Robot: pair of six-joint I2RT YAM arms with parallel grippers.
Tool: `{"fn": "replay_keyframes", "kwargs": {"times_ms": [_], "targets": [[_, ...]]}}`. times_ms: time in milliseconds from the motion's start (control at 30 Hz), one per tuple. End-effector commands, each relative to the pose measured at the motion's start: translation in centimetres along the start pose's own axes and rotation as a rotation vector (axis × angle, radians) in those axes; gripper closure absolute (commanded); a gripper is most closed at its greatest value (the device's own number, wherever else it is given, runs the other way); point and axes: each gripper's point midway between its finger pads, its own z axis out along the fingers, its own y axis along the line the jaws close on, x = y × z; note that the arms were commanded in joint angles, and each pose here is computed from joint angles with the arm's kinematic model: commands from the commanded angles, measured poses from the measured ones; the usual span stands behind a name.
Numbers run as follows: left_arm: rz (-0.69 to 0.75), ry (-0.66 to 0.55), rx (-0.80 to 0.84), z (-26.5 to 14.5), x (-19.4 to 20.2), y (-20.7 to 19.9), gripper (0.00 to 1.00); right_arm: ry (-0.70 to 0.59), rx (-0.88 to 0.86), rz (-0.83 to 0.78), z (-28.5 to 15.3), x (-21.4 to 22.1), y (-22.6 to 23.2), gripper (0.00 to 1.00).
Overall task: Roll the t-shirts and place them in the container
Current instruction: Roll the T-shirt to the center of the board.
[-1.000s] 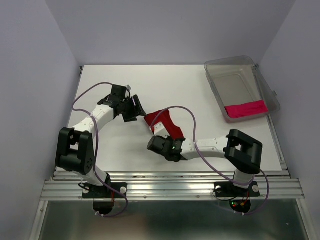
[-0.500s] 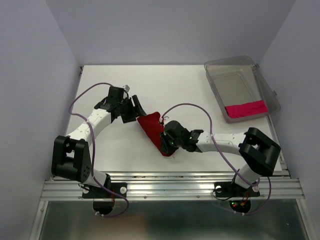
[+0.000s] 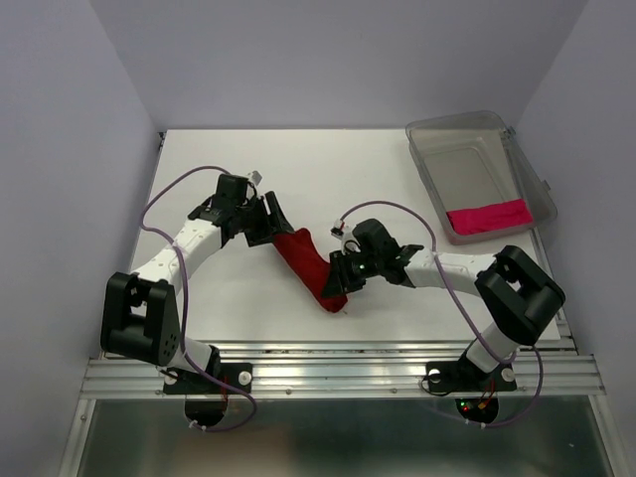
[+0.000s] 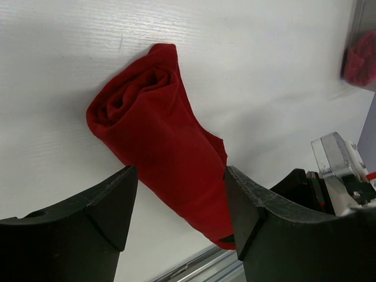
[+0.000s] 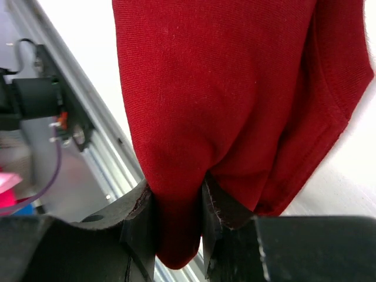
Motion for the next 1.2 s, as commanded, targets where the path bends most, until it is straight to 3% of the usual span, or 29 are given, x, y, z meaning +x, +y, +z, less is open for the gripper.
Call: {"fn": "replay_keyframes", "kwargs": {"times_ms": [0,400,1167], "targets": [[0.049,-0.001,0.059,-0.3,0.5,-1.3,0.3,0.029,-0.165,0.024,-0.5,0.0,1.7,0.99],[0.064,0.039,0.104,1.2,1.4,-2.7,0.31,0.059,-0.22,0.093,-1.0,0.4,0.4,0.99],[0.054,0.08,0.068,4.6,1.2,-1.8,0.32,0.089,-0.253,0.273,-1.4,-1.1,-3.9,0.99]]}}
